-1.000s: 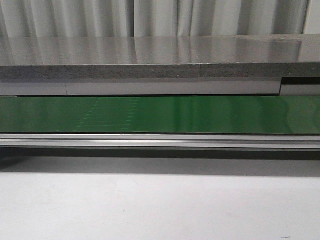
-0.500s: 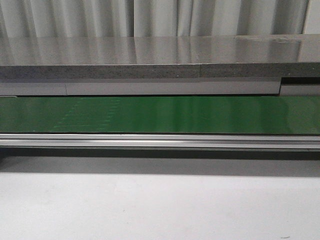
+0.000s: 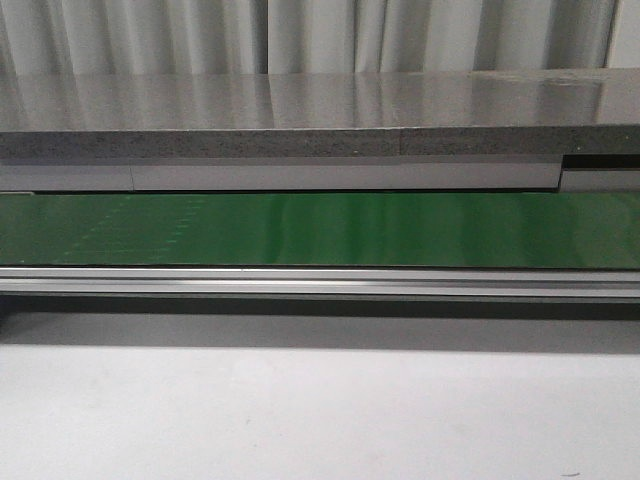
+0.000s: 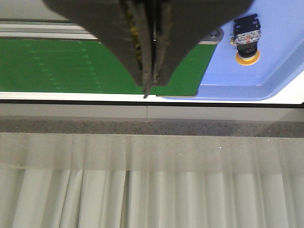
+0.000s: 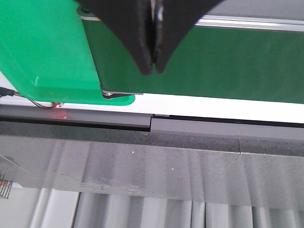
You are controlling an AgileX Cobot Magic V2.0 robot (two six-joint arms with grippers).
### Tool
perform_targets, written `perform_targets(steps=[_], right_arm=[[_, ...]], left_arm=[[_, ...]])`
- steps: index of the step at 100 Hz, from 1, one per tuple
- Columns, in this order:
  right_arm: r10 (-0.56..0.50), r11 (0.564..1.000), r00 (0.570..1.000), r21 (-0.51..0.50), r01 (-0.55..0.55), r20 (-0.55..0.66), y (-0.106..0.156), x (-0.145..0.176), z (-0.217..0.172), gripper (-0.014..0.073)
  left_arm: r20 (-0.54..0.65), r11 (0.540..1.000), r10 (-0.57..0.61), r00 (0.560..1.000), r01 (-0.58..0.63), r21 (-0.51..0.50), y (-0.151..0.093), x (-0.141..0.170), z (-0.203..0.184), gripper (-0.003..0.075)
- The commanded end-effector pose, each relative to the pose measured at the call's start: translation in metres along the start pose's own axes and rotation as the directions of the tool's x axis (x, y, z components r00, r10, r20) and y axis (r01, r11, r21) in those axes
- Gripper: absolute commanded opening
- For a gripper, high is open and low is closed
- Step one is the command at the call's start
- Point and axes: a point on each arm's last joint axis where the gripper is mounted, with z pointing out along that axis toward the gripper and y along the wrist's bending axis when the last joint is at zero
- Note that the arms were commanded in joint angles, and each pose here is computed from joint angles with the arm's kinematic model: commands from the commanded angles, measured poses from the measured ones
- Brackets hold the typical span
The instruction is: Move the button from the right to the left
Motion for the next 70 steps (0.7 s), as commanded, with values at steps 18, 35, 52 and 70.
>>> perform_targets(steps=[18, 35, 52, 70], right_arm=[[-0.011, 1.0, 0.996, 0.006, 0.011, 0.093, -0.001, -0.016, -0.001, -0.0066], [-0.011, 1.0, 0.995, 0.007, 0.011, 0.099, -0.001, -0.016, -0.001, -0.0066], [-0.011, 1.0, 0.993, 0.008, 0.011, 0.117, -0.001, -0.015, -0.001, -0.0066], [0.017, 1.0, 0.972, 0.003, -0.018, 0.236, 0.0, 0.004, -0.004, -0.0066]], left_arm=[[0.071, 1.0, -0.02, 0.997, 0.02, -0.007, 0.001, 0.006, -0.001, -0.002], [0.071, 1.0, -0.02, 0.997, 0.02, -0.007, 0.001, 0.006, -0.001, -0.002], [0.071, 1.0, -0.02, 0.997, 0.02, -0.007, 0.001, 0.006, -0.001, -0.002], [0.071, 1.0, -0.02, 0.997, 0.02, -0.007, 0.001, 0.006, -0.001, -0.002]])
